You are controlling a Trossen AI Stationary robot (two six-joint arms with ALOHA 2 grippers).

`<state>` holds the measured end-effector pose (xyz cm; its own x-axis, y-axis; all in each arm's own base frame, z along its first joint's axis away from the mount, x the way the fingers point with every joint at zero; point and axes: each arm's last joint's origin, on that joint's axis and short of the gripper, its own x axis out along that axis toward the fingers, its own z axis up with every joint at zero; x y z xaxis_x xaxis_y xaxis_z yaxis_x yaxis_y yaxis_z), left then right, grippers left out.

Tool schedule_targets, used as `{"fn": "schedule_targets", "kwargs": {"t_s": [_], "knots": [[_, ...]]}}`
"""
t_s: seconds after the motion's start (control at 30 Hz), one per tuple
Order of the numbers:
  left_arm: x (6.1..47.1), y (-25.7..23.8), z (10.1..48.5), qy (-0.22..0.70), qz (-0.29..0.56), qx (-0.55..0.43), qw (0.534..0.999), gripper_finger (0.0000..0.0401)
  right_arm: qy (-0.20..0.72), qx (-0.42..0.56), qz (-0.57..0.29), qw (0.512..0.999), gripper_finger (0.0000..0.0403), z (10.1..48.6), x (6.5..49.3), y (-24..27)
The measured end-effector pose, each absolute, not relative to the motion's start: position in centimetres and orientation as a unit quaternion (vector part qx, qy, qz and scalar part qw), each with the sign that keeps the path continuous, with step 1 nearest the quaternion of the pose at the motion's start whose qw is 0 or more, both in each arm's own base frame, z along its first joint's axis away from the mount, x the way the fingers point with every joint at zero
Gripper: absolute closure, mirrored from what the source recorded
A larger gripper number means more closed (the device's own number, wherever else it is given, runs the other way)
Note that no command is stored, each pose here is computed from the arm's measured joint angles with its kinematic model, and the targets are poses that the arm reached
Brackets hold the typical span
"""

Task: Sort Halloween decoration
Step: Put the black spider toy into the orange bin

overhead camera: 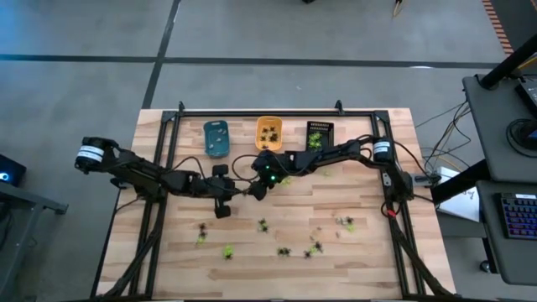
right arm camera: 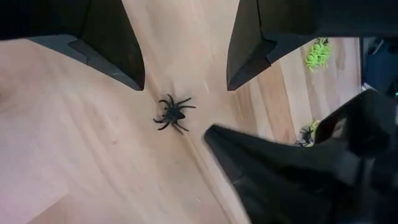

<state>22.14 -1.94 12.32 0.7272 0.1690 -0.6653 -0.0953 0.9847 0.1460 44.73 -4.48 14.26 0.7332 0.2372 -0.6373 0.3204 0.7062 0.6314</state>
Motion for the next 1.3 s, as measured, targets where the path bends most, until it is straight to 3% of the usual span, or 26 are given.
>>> {"fn": "schedule_targets", "kwargs": {"t_s": [0.77, 1.3], "knots": [[23.1, -2.0, 8.8, 0.396, 0.084, 0.029, 0.914, 0.0401, 0.359, 0.389, -0.070, 0.845, 0.0187, 12.5, 45.4, -3.8], [23.1, -2.0, 8.7, 0.397, 0.082, 0.029, 0.913, 0.0401, 0.336, 0.282, -0.033, 0.898, 0.0188, 12.3, 45.9, -4.0]]}}
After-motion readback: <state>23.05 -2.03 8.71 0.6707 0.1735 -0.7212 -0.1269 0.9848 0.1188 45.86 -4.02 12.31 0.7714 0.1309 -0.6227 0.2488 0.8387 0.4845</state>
